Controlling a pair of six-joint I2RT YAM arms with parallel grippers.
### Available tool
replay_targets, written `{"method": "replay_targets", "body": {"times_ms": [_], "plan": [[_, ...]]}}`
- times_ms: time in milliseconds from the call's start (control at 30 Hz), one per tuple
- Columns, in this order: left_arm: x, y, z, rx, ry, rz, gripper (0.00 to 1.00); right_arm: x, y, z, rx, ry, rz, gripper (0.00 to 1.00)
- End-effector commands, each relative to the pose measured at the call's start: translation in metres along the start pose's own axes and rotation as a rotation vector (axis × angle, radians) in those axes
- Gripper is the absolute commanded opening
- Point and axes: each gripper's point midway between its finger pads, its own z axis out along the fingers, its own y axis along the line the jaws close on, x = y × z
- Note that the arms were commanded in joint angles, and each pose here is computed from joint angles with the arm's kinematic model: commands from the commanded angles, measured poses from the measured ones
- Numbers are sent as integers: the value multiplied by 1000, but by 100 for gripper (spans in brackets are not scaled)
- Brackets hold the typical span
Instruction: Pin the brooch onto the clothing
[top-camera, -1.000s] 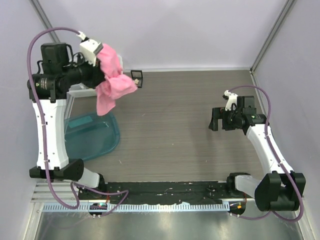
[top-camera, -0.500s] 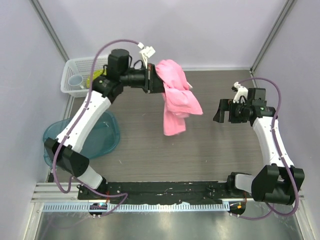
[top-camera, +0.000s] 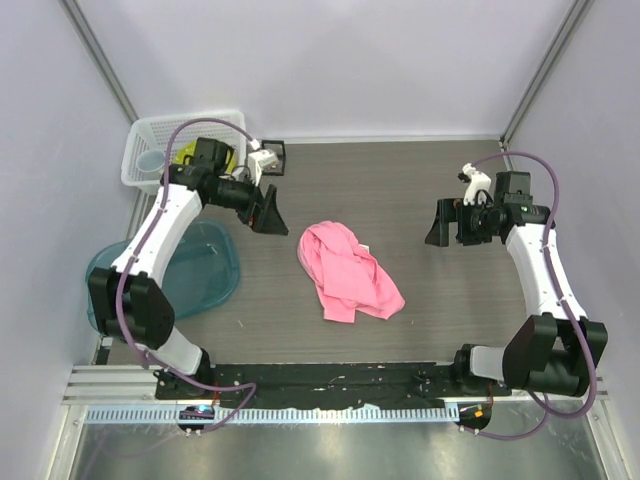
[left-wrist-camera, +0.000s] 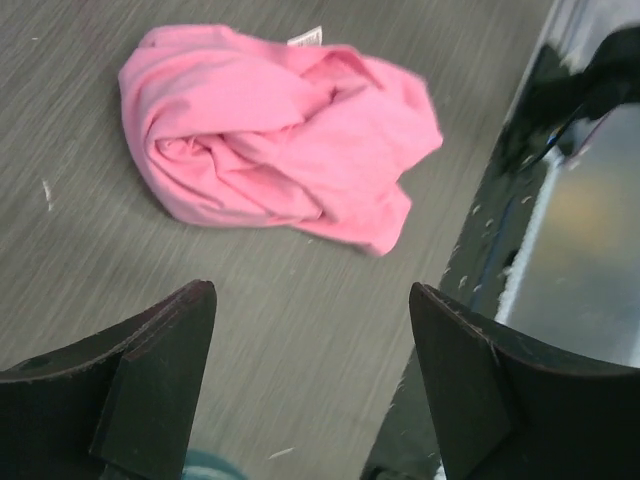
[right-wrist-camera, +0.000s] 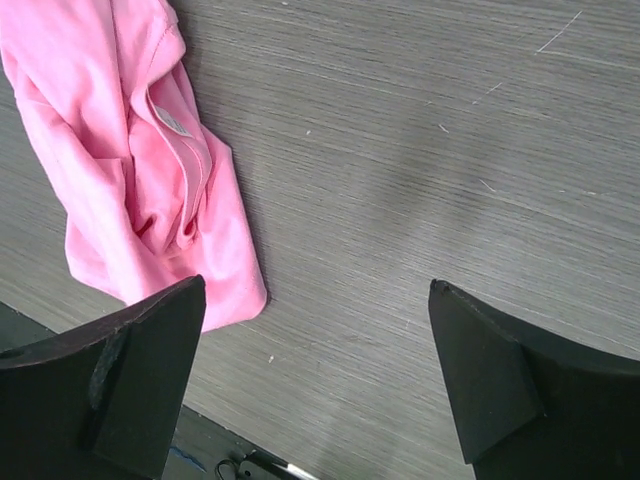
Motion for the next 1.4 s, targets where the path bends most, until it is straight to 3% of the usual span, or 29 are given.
{"method": "replay_targets", "body": {"times_ms": [0, 100, 200, 367, 600, 700, 767, 800, 833, 900, 1000, 1200, 1367], "plan": [[22, -27, 1, -93, 165, 444, 81, -4, 7, 8, -39, 12, -6, 97], [27, -41, 35, -158, 227, 638, 85, 5, 9, 15, -46, 37, 29, 96], [37, -43, 69, -192, 283, 741, 89, 9, 9, 19, -43, 41, 55, 96], [41, -70, 133, -134, 363, 968, 90, 14, 8, 25, -49, 61, 104, 95], [40, -63, 195, -88, 383, 1034, 88, 20, 10, 30, -62, 72, 133, 95], [54, -56, 209, -62, 423, 1028, 84, 21, 9, 31, -60, 75, 136, 95], [68, -51, 212, -44, 476, 1006, 71, 22, 9, 32, -60, 75, 138, 95], [67, -53, 212, -44, 481, 989, 59, 22, 8, 32, -59, 76, 140, 95], [70, -53, 210, -43, 492, 971, 40, 21, 8, 32, -57, 75, 138, 95], [76, -53, 200, -41, 504, 931, 21, 21, 7, 32, -54, 77, 137, 95], [67, -56, 176, -61, 450, 855, 0, 21, 7, 33, -59, 77, 135, 95], [5, -70, 86, -79, 179, 663, 0, 15, 7, 35, -65, 81, 105, 95], [-21, -19, -15, -279, 8, 486, 0, 17, 15, 48, -73, 125, 41, 93]]}}
